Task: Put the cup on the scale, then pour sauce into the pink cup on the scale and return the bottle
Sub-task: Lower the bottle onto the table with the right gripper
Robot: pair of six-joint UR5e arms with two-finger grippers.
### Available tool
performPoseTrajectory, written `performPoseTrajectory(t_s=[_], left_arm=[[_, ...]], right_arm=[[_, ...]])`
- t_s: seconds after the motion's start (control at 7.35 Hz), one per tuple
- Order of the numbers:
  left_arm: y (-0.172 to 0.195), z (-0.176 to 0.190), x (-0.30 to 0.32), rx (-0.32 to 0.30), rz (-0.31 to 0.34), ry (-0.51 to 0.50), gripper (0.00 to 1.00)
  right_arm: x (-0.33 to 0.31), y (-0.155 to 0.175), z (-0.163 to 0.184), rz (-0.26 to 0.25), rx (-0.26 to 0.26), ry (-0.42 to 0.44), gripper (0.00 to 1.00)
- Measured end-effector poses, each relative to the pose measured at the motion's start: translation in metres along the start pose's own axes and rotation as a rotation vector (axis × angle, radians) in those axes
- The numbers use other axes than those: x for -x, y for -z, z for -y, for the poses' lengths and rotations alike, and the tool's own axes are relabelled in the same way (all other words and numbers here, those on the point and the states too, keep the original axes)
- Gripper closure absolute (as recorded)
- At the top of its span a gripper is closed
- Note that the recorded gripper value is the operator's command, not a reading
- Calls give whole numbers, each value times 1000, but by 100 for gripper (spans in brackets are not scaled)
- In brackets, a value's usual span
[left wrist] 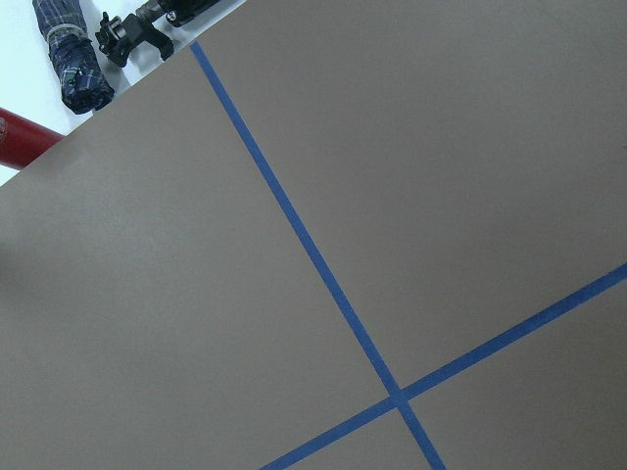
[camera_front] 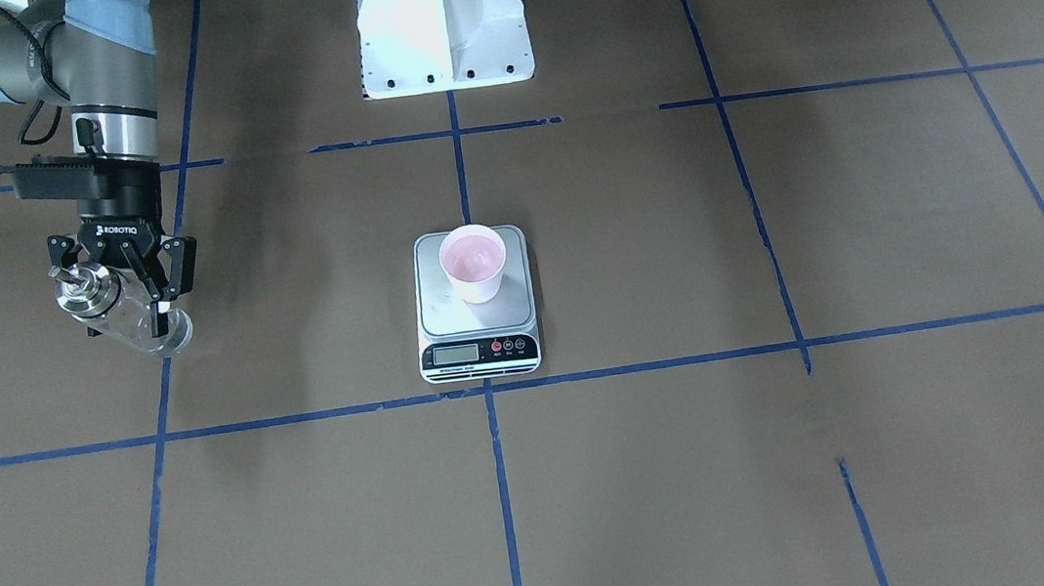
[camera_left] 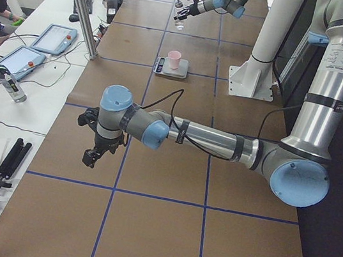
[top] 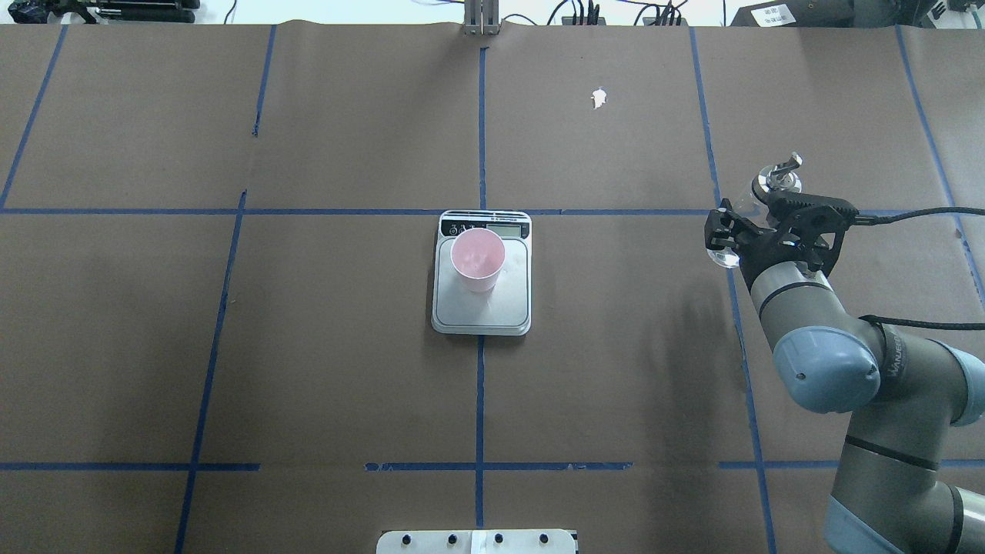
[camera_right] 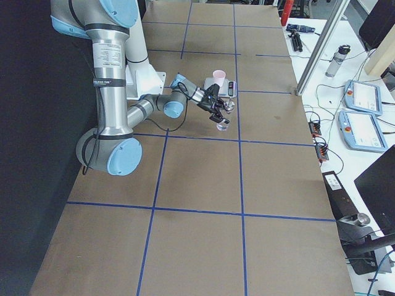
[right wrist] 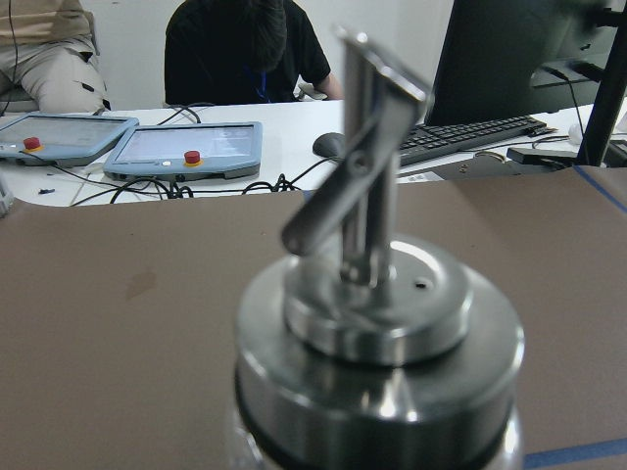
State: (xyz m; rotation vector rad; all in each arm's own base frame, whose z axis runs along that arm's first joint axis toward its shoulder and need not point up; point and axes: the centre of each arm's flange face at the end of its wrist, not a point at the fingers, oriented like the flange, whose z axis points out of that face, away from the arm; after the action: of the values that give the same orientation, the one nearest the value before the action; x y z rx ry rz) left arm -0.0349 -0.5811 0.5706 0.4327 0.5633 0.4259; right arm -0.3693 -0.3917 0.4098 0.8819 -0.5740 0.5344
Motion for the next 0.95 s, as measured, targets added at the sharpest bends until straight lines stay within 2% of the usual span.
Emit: performPoseTrajectory(t_s=[0.41,0.95], left_arm=[[1,0,0,-2,1,-1,0],[0,0,-1,-1,1,-1,0]], right_arm=[[-11,-18,-17,-40,8,29,100],[-13,-25,-26,-52,14,42,100]])
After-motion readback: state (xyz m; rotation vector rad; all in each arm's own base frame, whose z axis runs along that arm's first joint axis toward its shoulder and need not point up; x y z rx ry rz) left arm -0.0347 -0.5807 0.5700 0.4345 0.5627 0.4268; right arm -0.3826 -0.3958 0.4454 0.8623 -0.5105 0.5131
